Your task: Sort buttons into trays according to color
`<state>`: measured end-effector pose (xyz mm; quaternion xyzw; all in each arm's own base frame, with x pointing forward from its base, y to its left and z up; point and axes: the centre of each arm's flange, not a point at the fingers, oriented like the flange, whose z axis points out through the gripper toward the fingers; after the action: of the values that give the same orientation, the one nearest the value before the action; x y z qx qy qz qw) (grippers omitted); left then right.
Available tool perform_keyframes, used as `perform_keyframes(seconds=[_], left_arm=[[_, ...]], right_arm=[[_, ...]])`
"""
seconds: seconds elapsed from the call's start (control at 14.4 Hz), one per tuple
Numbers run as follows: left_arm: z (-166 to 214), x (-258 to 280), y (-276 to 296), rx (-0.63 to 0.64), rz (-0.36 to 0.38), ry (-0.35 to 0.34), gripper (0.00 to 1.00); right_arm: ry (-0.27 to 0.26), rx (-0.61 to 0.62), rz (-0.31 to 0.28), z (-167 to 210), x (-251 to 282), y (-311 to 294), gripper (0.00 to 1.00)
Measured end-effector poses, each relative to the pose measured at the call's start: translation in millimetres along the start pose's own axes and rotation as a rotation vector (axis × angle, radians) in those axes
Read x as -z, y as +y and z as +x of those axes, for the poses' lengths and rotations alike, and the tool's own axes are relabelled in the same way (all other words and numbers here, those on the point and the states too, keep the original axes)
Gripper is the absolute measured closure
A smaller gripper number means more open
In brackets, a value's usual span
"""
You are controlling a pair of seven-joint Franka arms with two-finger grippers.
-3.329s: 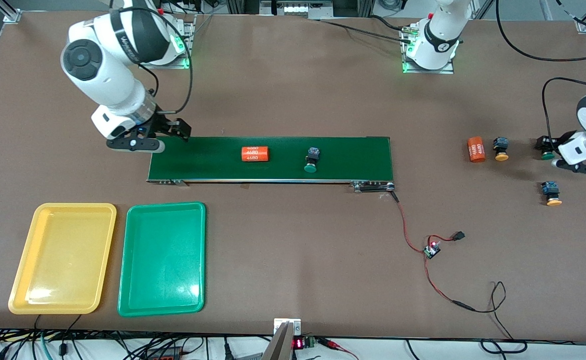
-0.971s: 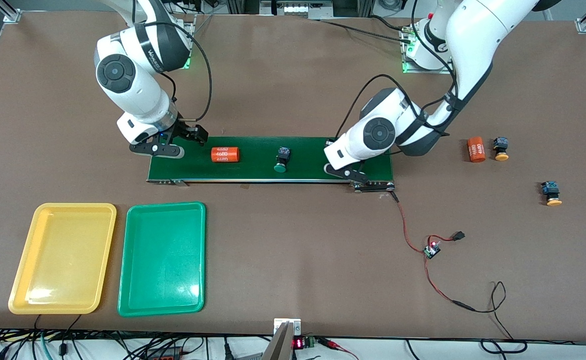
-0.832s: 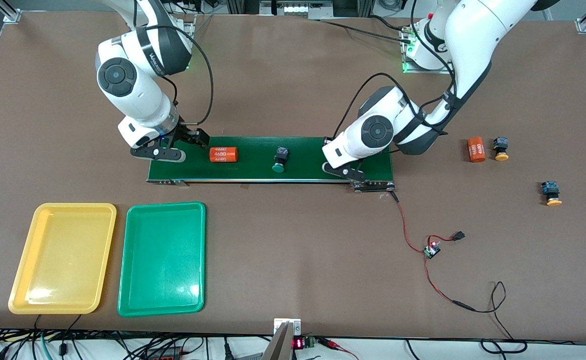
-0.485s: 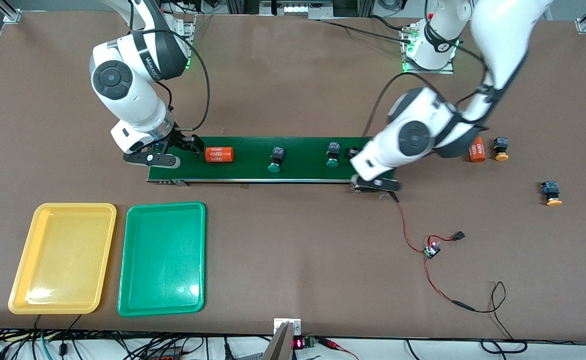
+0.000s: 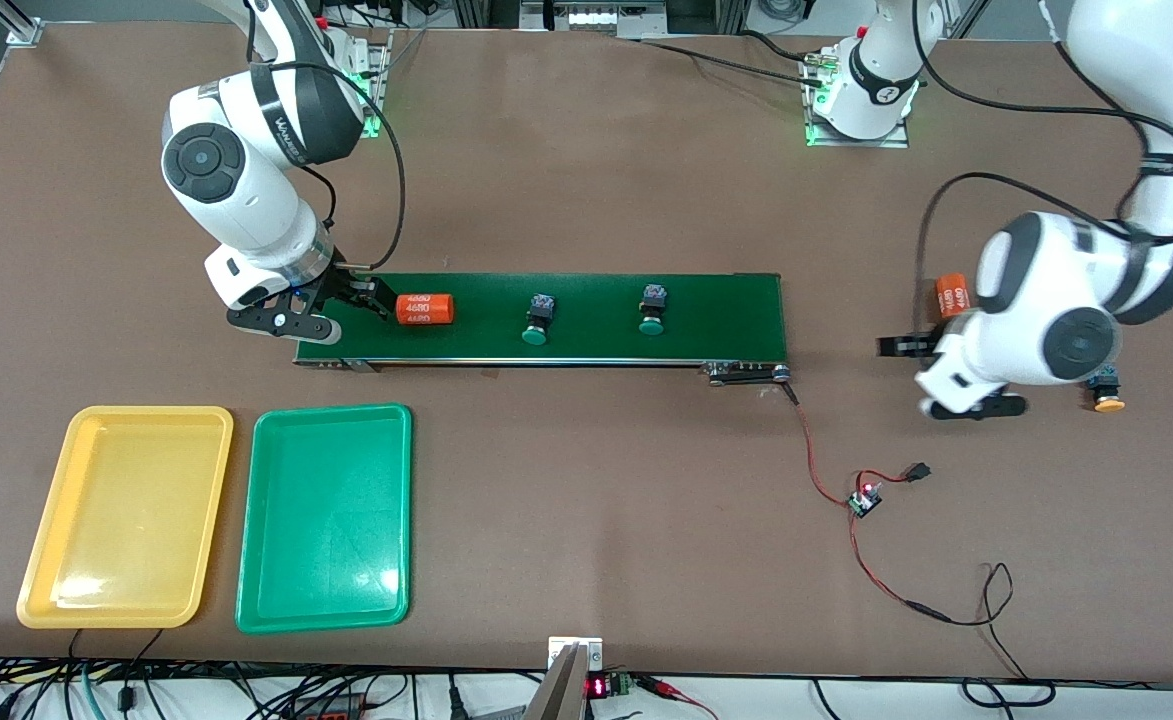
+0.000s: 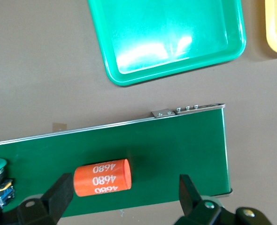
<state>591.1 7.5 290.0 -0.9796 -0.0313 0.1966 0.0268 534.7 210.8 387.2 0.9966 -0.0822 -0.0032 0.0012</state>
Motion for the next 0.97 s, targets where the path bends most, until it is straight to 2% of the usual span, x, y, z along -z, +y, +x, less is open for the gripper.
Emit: perform_keyframes(seconds=[0.21, 0.42, 0.55, 0.69, 0.97], left_arm=[[-7, -25, -69, -0.029, -0.005, -0.09, 0.0], [-18, -62, -114, -0.094, -0.027, -0.125, 0.0], [-24, -86, -120, -0.102, -0.029, -0.094, 0.0], [-34, -109, -113, -0.113, -0.025, -0.031, 0.01], [-55, -138, -102, -0.126, -0.021, 0.049, 0.04]], right_arm=[[-0.01, -0.02, -0.001, -14, -3, -19, 0.0], [-0.023, -0.019, -0.001, -33, -9, -48, 0.0], [-0.024, 0.011, 0.005, -43, -15, -66, 0.0], [-0.02, 0.041, 0.018, -51, -25, -82, 0.0], [-0.013, 0.068, 0.025, -52, -50, -95, 0.0]])
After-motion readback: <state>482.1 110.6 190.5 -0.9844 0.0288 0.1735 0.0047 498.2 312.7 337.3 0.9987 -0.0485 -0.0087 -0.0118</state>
